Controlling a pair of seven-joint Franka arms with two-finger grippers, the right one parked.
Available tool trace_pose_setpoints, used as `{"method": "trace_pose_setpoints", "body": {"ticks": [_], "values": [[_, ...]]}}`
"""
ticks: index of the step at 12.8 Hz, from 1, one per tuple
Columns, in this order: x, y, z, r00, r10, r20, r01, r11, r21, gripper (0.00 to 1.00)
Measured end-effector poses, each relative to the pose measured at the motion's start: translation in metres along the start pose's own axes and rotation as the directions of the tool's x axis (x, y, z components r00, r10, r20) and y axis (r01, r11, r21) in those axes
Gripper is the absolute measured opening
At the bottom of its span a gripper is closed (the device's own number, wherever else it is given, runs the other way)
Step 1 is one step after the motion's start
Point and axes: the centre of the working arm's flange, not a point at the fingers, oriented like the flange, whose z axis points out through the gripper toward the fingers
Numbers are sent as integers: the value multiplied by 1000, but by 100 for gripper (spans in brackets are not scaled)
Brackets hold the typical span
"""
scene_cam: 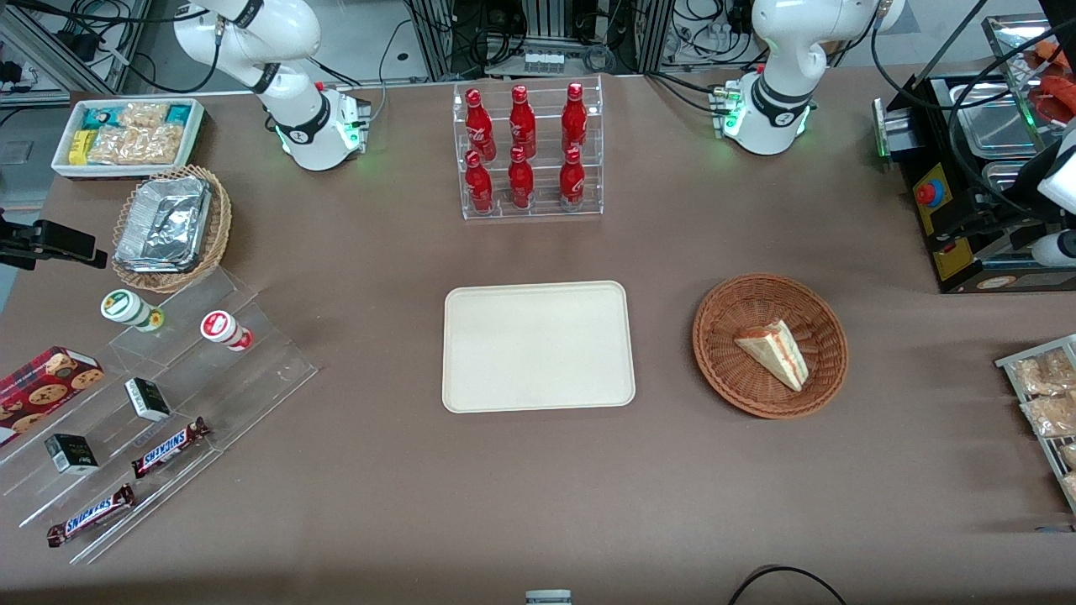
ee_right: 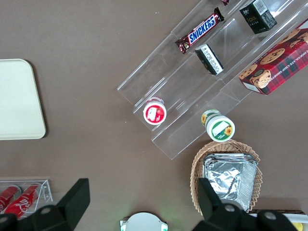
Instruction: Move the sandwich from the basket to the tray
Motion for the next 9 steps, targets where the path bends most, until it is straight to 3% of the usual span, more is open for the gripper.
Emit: {"method": "trace_pose_setpoints", "body": {"ticks": [4,6,9], "values": [[0,0,4,1000,1,11,-1,1000,1,100],[1,2,23,999,-4,37,4,1000,3,100],[9,21,66,999,-6,38,5,999,34,100]]}}
